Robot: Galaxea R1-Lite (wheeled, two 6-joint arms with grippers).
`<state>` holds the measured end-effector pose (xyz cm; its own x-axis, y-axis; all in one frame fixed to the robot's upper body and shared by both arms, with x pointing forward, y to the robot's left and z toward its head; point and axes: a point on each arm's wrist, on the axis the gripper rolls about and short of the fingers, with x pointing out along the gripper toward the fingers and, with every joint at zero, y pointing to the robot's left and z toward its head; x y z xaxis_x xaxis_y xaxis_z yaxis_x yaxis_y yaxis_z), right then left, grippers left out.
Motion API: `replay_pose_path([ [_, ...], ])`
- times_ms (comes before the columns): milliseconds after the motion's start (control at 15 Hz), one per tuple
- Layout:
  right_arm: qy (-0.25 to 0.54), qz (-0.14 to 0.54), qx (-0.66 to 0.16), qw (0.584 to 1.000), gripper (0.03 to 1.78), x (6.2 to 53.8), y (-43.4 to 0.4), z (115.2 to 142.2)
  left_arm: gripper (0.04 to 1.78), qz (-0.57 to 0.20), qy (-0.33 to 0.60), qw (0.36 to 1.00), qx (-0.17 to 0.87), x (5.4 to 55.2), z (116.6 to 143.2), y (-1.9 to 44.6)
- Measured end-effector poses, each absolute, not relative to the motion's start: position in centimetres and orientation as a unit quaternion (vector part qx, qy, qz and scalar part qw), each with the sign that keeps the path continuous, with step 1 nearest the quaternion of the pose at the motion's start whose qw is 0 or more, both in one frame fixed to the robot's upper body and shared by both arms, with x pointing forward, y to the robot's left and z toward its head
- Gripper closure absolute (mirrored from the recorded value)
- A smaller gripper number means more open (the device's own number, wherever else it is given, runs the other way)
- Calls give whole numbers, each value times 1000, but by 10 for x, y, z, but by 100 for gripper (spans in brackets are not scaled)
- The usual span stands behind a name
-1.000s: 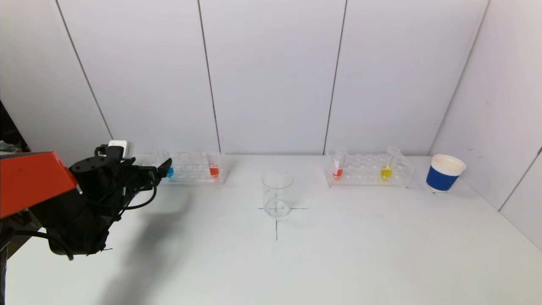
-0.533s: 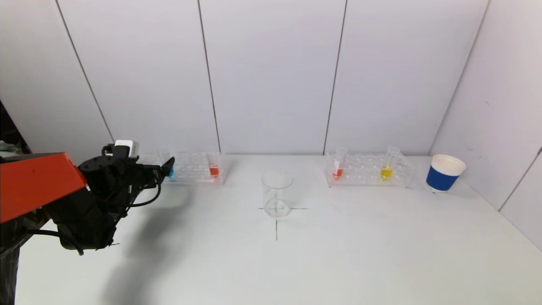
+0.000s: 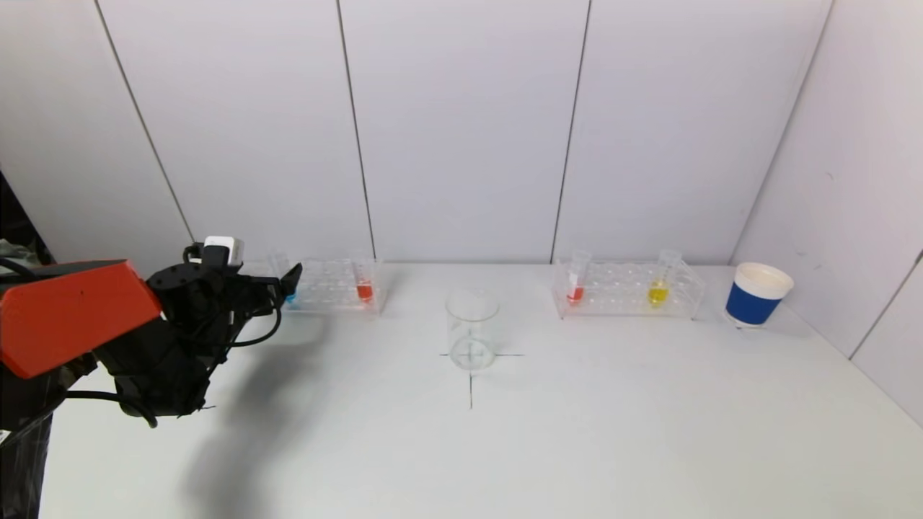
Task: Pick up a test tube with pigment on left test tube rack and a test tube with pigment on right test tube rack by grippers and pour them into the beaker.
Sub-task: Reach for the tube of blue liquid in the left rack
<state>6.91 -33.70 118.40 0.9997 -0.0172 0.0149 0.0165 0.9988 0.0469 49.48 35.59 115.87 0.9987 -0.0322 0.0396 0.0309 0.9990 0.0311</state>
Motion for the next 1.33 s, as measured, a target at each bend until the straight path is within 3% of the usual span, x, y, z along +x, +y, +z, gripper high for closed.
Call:
replay_pose_path([
  [1333, -8, -8, 23, 1000, 4, 69, -337, 1184, 6, -11, -37, 999, 24, 510, 1156, 348],
])
